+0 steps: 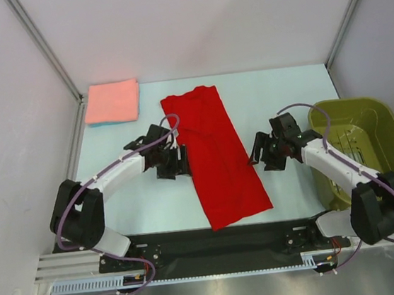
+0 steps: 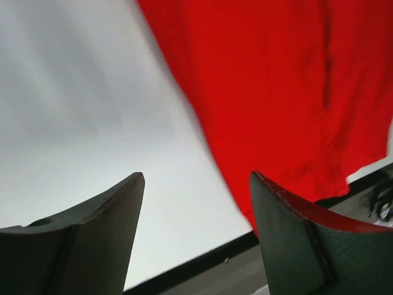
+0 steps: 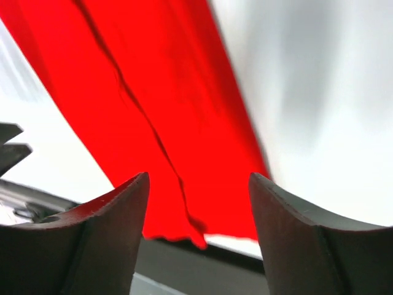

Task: Fold and stack the t-shirts
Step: Fold the tshirt

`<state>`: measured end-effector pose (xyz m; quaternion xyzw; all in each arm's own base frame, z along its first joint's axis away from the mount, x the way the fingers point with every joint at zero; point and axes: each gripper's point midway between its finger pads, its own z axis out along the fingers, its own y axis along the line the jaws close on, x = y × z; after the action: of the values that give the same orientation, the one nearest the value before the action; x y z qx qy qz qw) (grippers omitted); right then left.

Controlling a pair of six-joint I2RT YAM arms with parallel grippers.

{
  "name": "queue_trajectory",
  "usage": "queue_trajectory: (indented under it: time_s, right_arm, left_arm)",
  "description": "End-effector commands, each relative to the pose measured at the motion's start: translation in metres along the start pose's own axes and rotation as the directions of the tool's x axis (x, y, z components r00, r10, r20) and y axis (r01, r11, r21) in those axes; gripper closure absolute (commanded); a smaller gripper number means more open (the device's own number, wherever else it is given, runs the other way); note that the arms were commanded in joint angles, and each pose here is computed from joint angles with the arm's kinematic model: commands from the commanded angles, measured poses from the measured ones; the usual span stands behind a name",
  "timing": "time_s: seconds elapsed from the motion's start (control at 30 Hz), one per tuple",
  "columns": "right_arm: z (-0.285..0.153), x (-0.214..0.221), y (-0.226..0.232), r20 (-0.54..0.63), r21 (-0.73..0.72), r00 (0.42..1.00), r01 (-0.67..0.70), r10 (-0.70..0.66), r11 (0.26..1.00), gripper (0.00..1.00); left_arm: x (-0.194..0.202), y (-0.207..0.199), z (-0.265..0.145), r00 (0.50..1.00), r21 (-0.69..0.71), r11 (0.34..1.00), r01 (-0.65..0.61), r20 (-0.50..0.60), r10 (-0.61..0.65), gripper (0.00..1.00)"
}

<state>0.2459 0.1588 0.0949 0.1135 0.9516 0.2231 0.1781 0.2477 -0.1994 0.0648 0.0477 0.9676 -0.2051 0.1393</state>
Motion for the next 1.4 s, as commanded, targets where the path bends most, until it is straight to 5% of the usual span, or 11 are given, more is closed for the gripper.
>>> queue_trajectory:
  time_s: [0.0,0.03,0.23,0.6,1.03,1.37]
  right_arm:
    - [0.016,-0.058,0.024,0.143,-0.083,0.989,0.055,-0.042,0.995,0.27]
    - [0.02,-0.076,0.03,0.17,-0.088,0.984,0.06,-0.044,0.994,0.19]
    - [0.078,-0.159,0.043,0.21,-0.061,0.969,0.143,-0.127,0.988,0.17]
    - [0.151,-0.303,0.089,0.366,-0.217,0.922,0.212,-0.122,0.953,0.23]
    - [0.205,-0.36,0.112,0.447,-0.335,0.893,0.215,-0.046,0.917,0.37]
    - [0.244,-0.347,0.129,0.413,-0.418,0.91,0.169,0.021,0.892,0.48]
  left_arm:
    - [-0.082,-0.03,-0.032,0.964,0.069,0.996,-0.063,0.262,0.043,0.25]
    - [-0.097,-0.032,-0.033,0.958,0.066,0.995,-0.072,0.283,0.051,0.24]
    - [-0.156,-0.008,-0.032,0.935,0.13,0.991,0.036,0.345,-0.08,0.24]
    - [-0.229,0.05,0.016,0.885,0.1,0.989,0.11,0.442,-0.143,0.27]
    - [-0.27,0.094,0.041,0.806,0.215,0.933,0.287,0.472,-0.357,0.31]
    - [-0.29,0.092,0.052,0.795,0.281,0.908,0.311,0.446,-0.411,0.31]
